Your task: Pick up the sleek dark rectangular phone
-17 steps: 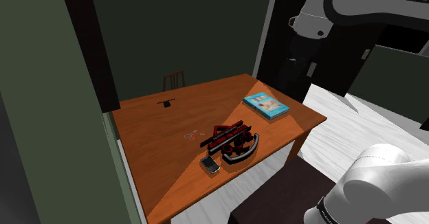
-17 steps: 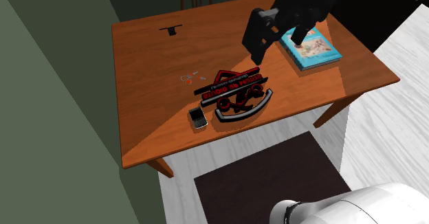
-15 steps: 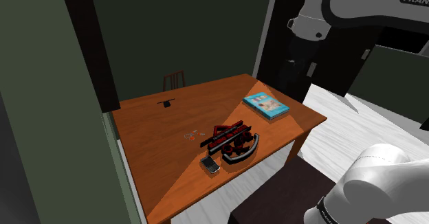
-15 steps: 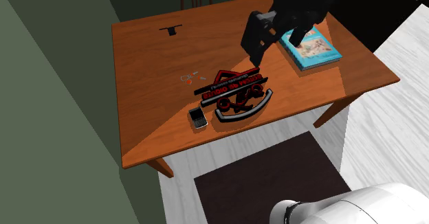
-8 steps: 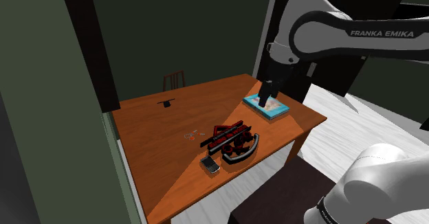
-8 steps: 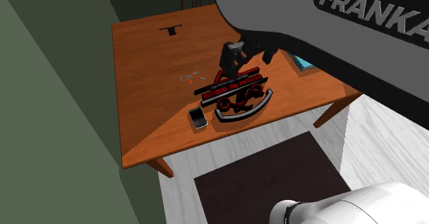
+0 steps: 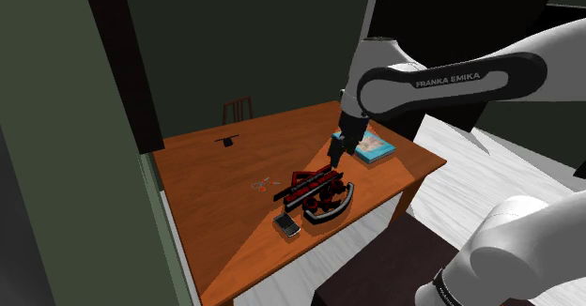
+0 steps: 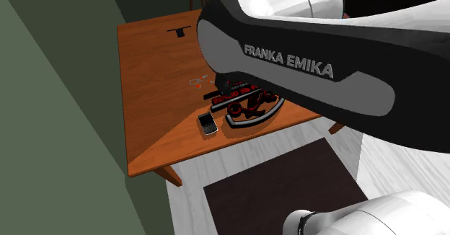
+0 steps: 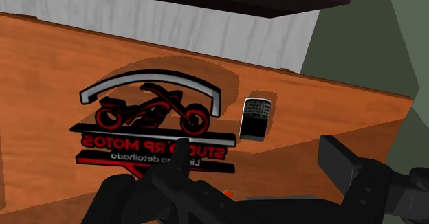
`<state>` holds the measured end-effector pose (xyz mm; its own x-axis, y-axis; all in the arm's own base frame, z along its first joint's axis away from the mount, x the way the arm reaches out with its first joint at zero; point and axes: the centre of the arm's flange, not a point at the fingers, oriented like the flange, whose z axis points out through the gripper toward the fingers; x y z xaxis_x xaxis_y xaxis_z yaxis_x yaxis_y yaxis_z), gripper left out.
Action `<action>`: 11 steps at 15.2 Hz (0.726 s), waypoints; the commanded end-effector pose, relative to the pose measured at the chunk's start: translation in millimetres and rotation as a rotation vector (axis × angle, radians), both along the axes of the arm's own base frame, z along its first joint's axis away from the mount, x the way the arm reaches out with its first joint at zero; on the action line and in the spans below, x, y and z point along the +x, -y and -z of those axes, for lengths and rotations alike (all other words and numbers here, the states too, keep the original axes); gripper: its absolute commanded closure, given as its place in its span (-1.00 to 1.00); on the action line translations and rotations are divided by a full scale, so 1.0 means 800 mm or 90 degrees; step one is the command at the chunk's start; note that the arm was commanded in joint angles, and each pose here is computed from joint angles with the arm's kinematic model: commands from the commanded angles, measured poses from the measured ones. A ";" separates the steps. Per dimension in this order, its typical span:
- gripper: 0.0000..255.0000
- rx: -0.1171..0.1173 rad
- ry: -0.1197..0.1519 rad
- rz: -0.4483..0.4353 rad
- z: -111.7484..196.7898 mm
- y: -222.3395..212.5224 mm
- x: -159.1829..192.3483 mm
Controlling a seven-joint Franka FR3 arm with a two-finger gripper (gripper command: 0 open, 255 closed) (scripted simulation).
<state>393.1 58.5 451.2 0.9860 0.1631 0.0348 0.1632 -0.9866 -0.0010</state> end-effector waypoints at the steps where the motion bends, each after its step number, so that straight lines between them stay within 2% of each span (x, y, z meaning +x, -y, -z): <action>1: -1.00 0.002 -0.002 -0.001 0.031 -0.008 0.011; 11: -1.00 0.013 -0.019 -0.005 0.179 -0.043 0.076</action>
<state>451.1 90.4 320.3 0.9855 0.1693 0.0102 0.1695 -0.9852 -0.0240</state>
